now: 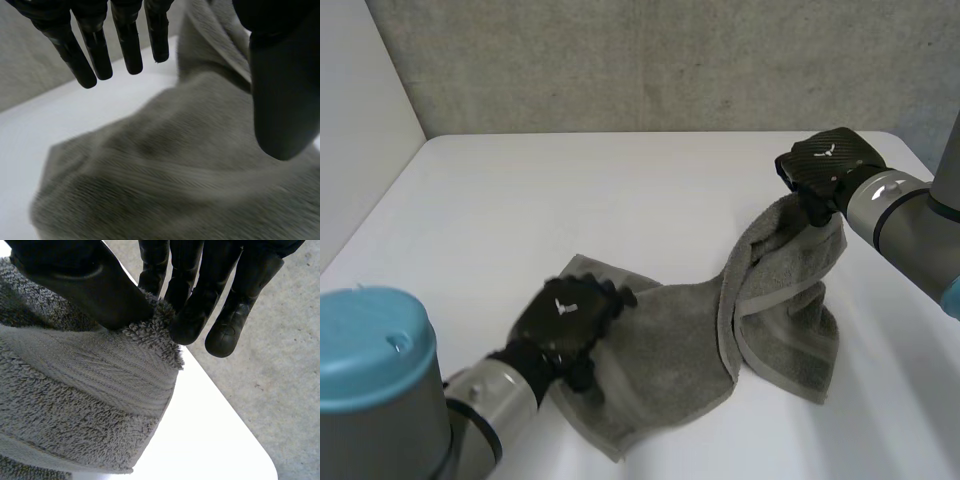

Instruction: Fold the towel.

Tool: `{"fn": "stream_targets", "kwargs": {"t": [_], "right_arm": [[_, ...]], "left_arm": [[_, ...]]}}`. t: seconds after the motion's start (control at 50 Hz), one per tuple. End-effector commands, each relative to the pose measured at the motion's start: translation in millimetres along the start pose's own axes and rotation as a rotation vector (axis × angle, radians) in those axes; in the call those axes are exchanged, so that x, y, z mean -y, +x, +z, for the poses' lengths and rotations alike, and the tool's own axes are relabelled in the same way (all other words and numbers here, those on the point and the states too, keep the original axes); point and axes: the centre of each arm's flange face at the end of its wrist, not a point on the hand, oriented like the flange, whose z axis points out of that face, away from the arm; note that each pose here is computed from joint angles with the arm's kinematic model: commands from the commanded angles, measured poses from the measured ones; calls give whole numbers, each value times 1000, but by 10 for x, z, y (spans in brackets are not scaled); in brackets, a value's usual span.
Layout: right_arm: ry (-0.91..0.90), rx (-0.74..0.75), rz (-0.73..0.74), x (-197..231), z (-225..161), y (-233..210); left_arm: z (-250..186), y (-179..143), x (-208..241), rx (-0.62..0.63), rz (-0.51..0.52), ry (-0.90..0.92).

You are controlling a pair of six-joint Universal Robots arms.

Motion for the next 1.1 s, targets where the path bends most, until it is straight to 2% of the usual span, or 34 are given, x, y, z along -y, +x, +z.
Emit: {"fn": "stream_targets", "kwargs": {"t": [0.02, 0.14, 0.48, 0.78, 0.9, 0.94, 0.96, 1.0, 1.02, 1.1], "right_arm": [[-2, -1, 3, -40, 5, -6], [-9, 9, 3, -60, 3, -40], [-21, 24, 3, -119, 10, -111], [-18, 18, 1, -105, 0, -95], [21, -24, -1, 28, -90, 37], [57, -57, -5, 163, -210, 142], [57, -57, -5, 163, -211, 143], [104, -114, -7, 306, -364, 335], [104, -114, -7, 307, -364, 336], [192, -201, -24, 590, -713, 588]], "left_arm": [[-129, 194, -201, -60, 23, -52], [-149, 319, -241, -96, 43, -40], [-3, 363, -416, -108, 54, -95], [169, 300, -386, -60, 57, -92], [127, 180, 51, 11, 49, 53], [99, -73, 357, 95, 31, 146], [98, -75, 359, 96, 31, 147], [25, -389, 718, 198, 35, 257], [24, -390, 720, 198, 35, 258], [-163, -812, 1229, 345, 81, 422]]}}
